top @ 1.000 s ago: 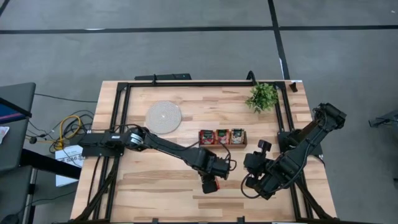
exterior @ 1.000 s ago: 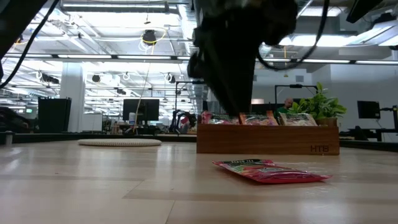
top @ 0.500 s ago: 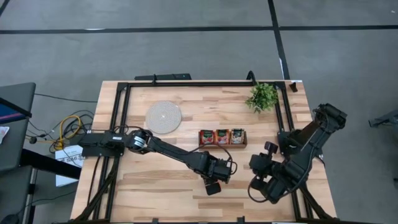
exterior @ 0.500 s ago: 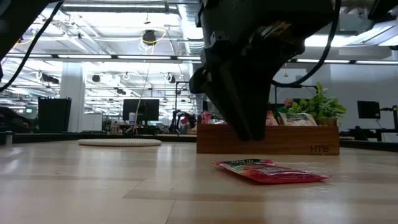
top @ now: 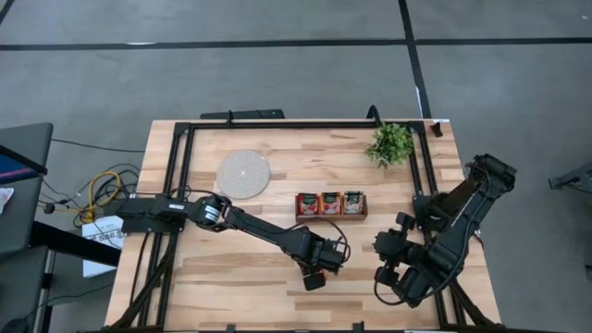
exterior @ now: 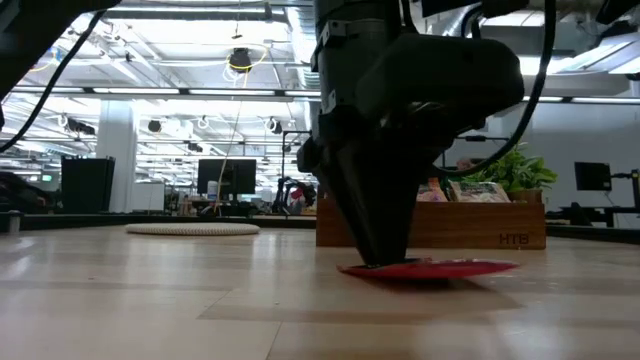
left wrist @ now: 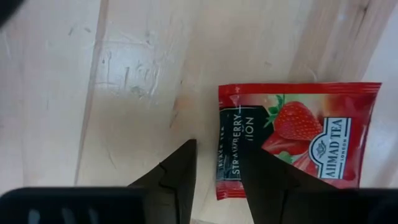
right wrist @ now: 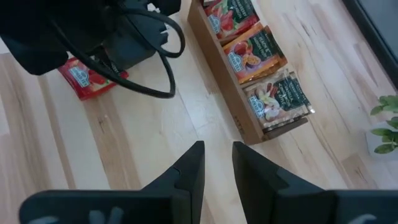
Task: Pick & Place Tea
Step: Put the red tea bag into the left section of the wooden organizer
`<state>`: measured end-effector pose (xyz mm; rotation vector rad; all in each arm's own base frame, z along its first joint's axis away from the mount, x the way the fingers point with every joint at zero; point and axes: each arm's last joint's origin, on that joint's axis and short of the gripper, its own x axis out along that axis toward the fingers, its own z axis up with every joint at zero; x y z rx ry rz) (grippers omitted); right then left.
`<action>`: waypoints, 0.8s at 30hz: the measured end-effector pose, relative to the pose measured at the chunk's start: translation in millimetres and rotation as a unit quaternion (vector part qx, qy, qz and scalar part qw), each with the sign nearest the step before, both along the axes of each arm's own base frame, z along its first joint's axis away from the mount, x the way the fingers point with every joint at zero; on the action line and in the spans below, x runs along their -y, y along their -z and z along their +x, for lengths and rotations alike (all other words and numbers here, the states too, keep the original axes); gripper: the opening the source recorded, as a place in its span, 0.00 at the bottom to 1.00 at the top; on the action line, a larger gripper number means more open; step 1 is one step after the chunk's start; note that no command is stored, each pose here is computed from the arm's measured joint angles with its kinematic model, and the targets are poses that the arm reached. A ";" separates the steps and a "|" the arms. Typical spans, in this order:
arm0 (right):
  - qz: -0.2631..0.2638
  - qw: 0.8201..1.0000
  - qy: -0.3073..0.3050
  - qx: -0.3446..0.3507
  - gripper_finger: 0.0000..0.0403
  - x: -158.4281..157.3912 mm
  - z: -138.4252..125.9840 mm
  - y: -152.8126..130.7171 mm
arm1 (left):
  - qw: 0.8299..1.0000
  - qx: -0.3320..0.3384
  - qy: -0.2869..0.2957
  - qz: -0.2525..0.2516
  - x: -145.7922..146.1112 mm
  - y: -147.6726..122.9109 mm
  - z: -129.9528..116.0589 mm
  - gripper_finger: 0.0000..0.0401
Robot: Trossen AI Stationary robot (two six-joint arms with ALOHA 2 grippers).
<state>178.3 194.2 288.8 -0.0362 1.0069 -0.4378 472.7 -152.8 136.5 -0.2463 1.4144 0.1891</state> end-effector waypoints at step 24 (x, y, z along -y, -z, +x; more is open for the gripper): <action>-0.002 1.000 -0.001 0.000 0.19 0.7 1.0 0.0 | 1.000 -0.017 0.016 0.005 1.9 -5.0 -6.5 0.00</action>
